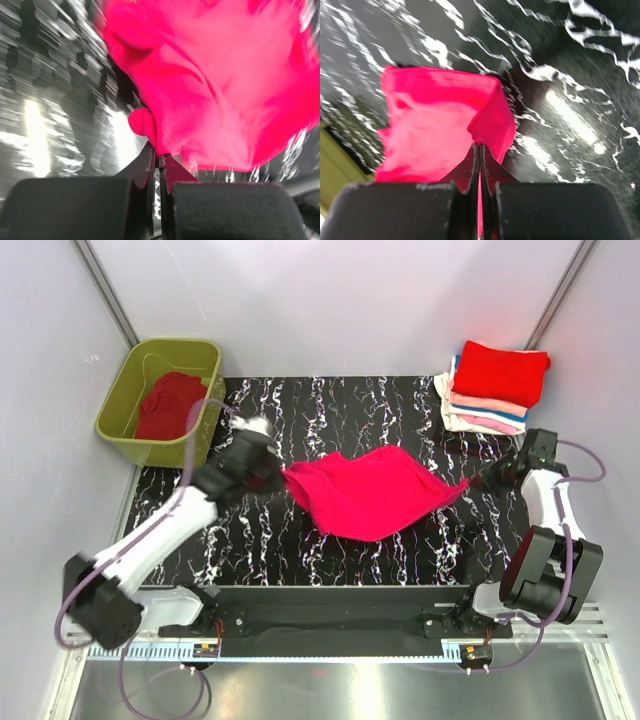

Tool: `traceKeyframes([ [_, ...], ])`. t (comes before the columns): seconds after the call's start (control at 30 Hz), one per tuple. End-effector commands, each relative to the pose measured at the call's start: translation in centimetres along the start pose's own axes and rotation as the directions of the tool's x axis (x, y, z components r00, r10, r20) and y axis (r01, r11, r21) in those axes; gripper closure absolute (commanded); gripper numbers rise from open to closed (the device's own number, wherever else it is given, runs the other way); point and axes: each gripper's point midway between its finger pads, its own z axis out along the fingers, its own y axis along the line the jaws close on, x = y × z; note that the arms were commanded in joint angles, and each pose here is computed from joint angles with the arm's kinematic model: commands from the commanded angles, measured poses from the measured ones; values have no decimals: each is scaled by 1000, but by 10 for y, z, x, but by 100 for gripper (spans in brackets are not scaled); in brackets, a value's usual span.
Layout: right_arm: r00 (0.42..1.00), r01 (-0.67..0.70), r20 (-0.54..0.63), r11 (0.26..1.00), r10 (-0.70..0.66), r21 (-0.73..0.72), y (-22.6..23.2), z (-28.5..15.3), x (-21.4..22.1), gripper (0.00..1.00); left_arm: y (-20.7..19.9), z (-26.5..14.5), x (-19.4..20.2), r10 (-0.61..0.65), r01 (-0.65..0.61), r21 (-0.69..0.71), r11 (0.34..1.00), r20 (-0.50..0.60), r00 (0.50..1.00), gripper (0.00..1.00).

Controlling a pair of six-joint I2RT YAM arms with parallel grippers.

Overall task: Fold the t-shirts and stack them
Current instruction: Flatten the tshirt out

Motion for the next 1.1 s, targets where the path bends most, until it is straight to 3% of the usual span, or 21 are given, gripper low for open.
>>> traceKeyframes([
  [0.0,995,-28,90,999,32,-45,22,-25,-26,100,61,-43,-27,19,-13,-136,991,43,999,100],
  [0.23,993,-69,92,997,71,-28,14,-25,-34,100,120,-51,-8,-53,54,-213,976,10,999,97],
  [0.3,993,-66,94,998,68,-24,11,-26,-32,100,125,-50,2,-75,72,-217,974,-5,997,75],
  [0.33,993,-66,93,998,67,-19,9,-25,-32,100,125,-49,5,-79,75,-217,973,-7,997,58],
  [0.37,994,-67,91,998,68,-19,9,-25,-30,100,128,-46,12,-86,79,-223,972,-24,996,32],
  [0.5,994,-69,81,997,70,-19,6,-22,-26,100,123,-42,27,-112,98,-181,978,-66,992,19],
  [0.6,995,-63,72,998,64,-20,5,-21,-23,100,121,-44,39,-125,114,-163,980,-59,990,19],
  [0.8,996,-61,60,997,63,-36,5,-19,-19,100,91,-39,65,-100,92,-90,992,-81,992,32],
  [0.97,997,-56,47,997,58,-44,4,-17,-15,100,52,-12,98,-90,95,22,995,-159,983,23],
  [1.07,997,-52,46,998,55,-47,4,-17,-14,100,41,3,99,-67,73,28,997,-172,983,21],
])
